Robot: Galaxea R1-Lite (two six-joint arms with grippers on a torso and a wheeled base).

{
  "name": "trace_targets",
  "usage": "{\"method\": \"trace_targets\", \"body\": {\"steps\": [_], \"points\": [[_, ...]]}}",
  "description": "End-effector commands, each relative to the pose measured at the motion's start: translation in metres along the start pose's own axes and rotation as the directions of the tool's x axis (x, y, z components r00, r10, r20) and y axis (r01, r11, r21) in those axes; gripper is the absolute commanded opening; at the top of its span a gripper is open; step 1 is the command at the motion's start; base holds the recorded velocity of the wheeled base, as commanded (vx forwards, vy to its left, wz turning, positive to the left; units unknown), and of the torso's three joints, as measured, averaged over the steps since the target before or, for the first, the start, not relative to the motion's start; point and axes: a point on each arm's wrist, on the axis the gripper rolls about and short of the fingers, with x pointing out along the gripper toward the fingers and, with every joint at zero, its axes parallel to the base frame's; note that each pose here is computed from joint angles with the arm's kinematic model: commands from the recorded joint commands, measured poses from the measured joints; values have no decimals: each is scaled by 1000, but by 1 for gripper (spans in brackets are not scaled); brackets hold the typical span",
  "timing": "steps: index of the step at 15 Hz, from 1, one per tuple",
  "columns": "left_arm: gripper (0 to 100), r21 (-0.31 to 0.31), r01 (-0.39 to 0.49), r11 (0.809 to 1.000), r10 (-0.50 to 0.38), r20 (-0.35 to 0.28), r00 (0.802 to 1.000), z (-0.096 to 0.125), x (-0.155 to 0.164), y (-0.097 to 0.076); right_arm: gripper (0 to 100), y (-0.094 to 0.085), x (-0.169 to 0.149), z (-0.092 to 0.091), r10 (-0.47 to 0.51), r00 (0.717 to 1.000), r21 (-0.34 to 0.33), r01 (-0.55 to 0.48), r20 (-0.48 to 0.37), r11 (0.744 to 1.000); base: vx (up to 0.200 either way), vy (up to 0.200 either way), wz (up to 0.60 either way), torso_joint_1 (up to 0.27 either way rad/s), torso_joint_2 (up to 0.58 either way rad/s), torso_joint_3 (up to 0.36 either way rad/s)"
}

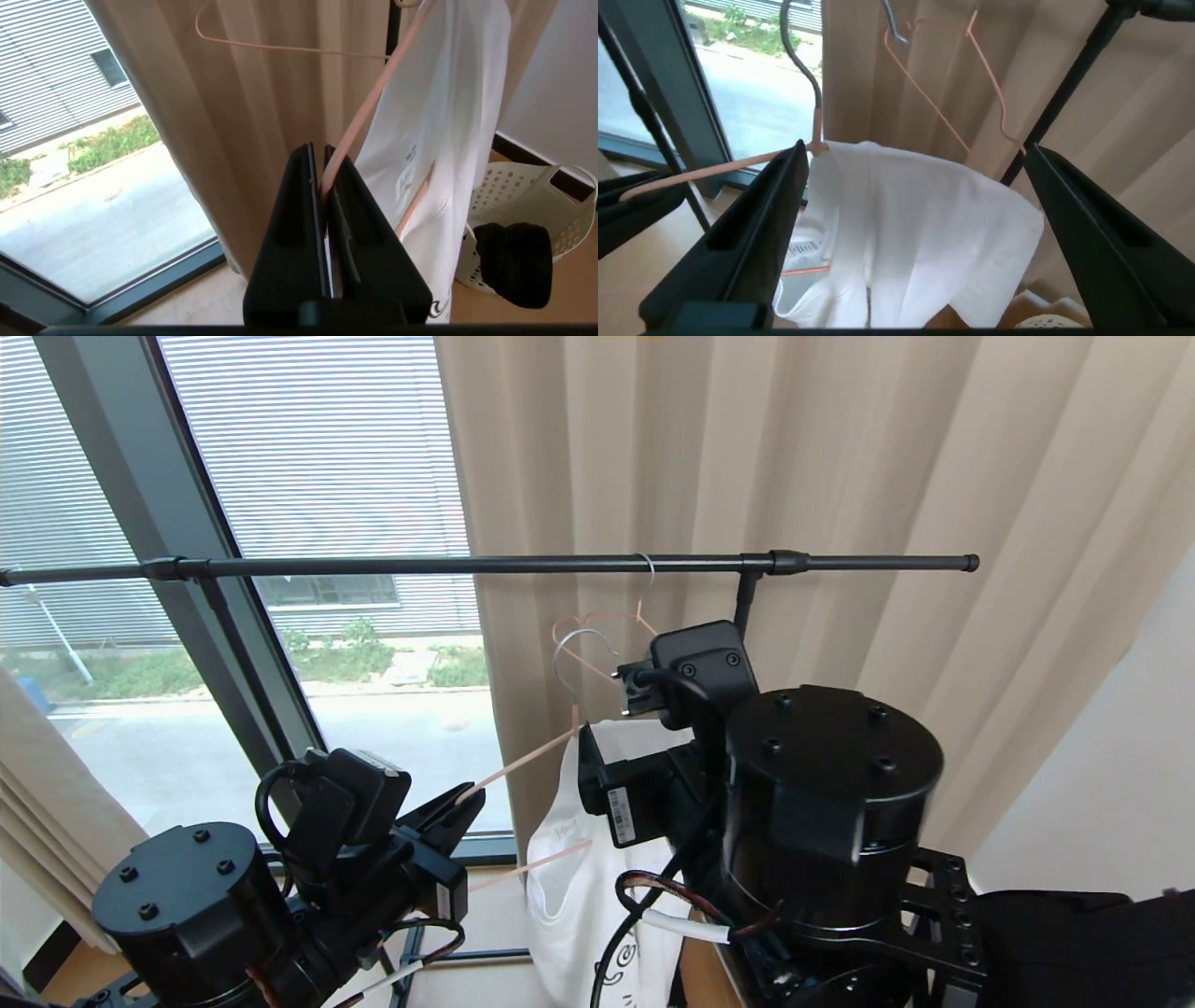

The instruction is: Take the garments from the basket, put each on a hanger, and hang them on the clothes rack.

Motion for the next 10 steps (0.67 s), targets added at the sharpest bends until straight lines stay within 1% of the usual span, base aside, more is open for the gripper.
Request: {"method": "trace_targets", "body": {"steps": [1,2,3,4,5,6,7,8,9,10], "points": [[0,0,10,1000,-10,2,1000,0,-1,0,100,-26,-13,8,75,997,-48,-74,11,996,0,0,0,0,0,0],[0,0,15,1000,-15,0,1000,0,-1,0,100,-42,-16,9,125,992,-94,-124,9,988,0,0,0,0,0,0],[0,0,26,1000,-26,-6,1000,-2,-3,0,100,-74,-14,9,221,975,-177,-217,3,960,0,0,0,0,0,0],[0,1,35,999,-35,-9,999,-2,-3,-1,100,-87,-11,8,261,965,-212,-257,-11,943,0,0,0,0,0,0],[0,-1,59,998,-59,-14,998,-4,-5,-1,100,-119,-2,6,356,932,-277,-361,-72,891,0,0,0,0,0,0],[0,0,63,998,-63,-16,998,-4,-6,-1,100,-134,2,7,401,909,-298,-416,-112,859,0,0,0,0,0,0],[0,-1,68,998,-68,-8,998,-2,-9,-1,100,-154,6,15,500,846,-314,-533,-185,786,0,0,0,0,0,0],[0,-1,80,997,-80,0,997,-1,-10,-1,100,-164,8,19,573,781,-302,-624,-247,721,0,0,0,0,0,0],[0,-2,94,996,-94,10,995,1,-11,-1,100,-175,15,29,647,701,-292,-713,-298,638,0,0,0,0,0,0],[0,-2,100,995,-100,6,995,0,-13,-1,100,-181,26,30,690,633,-272,-774,-352,571,0,0,0,0,0,0]]}}
